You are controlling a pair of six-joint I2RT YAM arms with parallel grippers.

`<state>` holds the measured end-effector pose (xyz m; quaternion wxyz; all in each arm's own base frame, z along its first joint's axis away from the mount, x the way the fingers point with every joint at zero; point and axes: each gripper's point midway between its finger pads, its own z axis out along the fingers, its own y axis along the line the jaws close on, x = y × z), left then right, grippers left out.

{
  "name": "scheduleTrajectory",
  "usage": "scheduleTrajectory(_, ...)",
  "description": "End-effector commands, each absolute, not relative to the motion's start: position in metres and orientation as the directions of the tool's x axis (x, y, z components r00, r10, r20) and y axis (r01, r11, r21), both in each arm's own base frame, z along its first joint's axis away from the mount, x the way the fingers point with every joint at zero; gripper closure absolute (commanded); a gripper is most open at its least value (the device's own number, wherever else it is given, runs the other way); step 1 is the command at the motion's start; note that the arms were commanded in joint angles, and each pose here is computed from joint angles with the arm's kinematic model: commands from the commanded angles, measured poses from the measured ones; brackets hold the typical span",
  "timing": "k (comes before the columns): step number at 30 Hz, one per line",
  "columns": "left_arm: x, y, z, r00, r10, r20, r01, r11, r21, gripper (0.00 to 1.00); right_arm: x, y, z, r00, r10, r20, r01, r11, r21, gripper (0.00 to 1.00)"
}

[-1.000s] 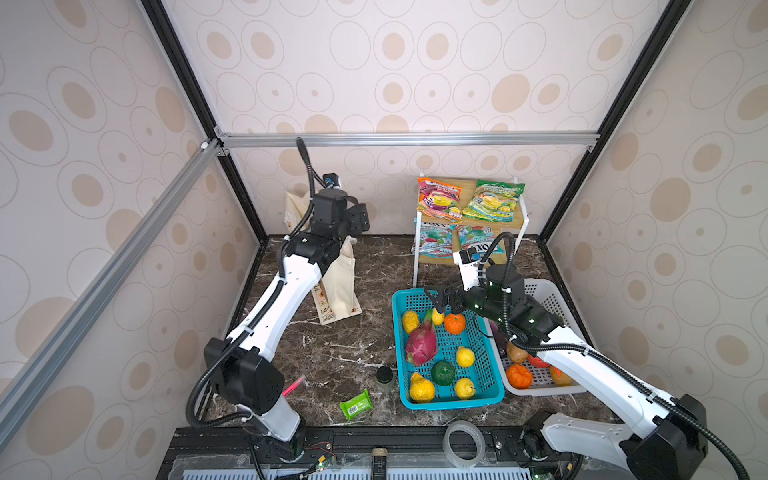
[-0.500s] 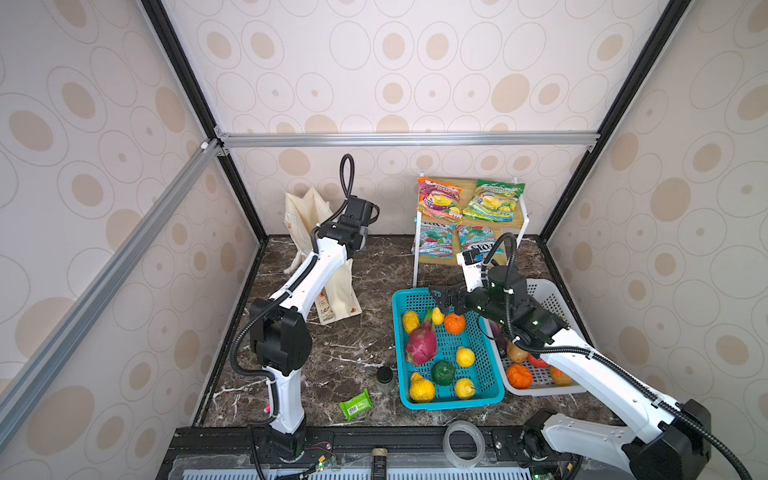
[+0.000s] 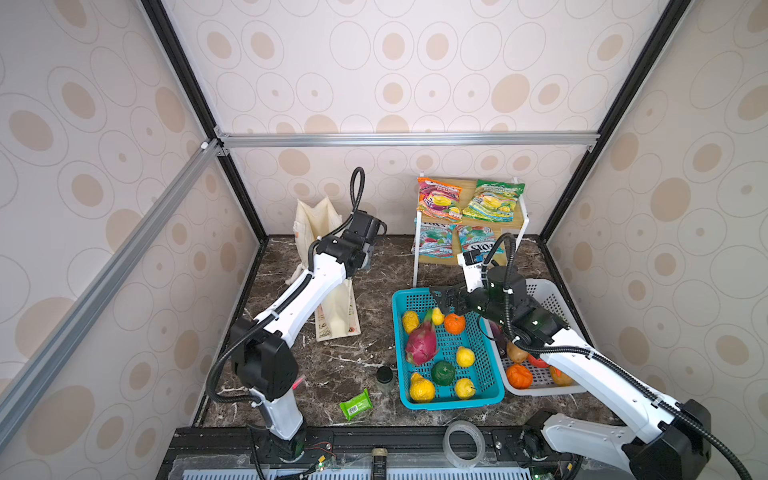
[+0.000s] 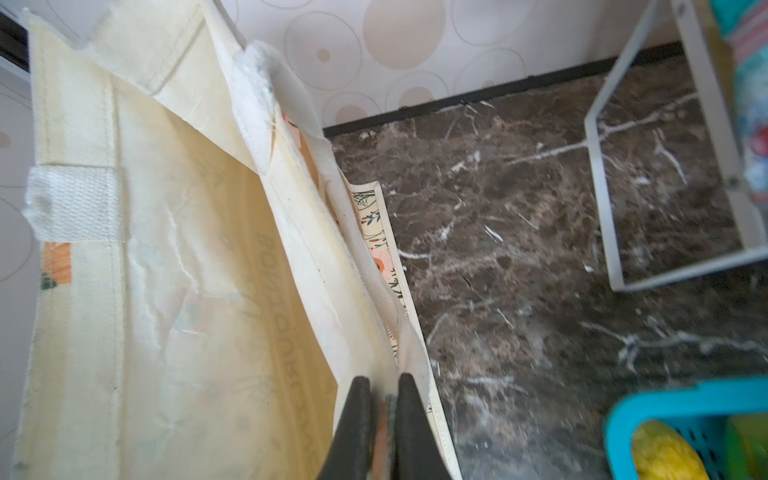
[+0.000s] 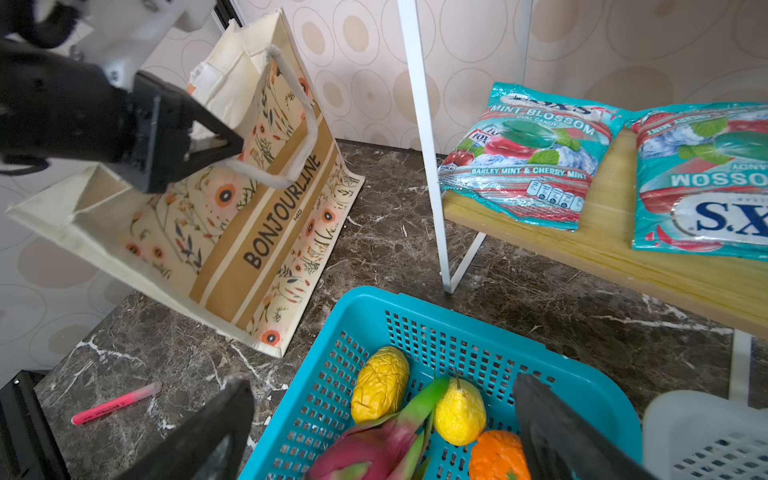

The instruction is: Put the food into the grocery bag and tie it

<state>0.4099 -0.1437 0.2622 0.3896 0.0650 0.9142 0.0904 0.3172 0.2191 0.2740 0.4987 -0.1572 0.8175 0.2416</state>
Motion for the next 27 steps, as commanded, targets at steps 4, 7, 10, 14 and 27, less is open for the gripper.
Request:
scheduleTrajectory(4,0.357,-0.166,0.261,-0.693,0.235,-0.682,0.131,0.971,0.202,0.98,0.322,0.228,0.282,-0.466,0.036,-0.884,-0.496,0.816,0.295,0.0)
scheduleTrajectory(7,0.351,-0.168,0.256,-0.695,0.244,-0.676,0.159,0.969,0.187,0.88,0.322,0.233,0.279,-0.485,0.051,-0.873,-0.498,0.805,0.323,0.0)
scheduleTrajectory(10,0.352,-0.176,0.275,-0.655,0.224,-0.722,0.181,0.974,0.138,0.6,0.323,0.238,0.277,-0.5,0.056,-0.864,-0.494,0.802,0.337,0.0)
scheduleTrajectory(14,0.358,-0.174,0.327,-0.547,0.173,-0.819,0.152,0.983,0.106,0.34,0.323,0.246,0.28,-0.506,0.047,-0.861,-0.495,0.802,0.335,0.0)
scheduleTrajectory(27,0.387,-0.039,0.34,-0.521,-0.075,-0.85,-0.062,0.997,-0.05,0.15,0.319,0.328,0.302,-0.581,-0.083,-0.81,-0.584,0.735,0.344,0.0)
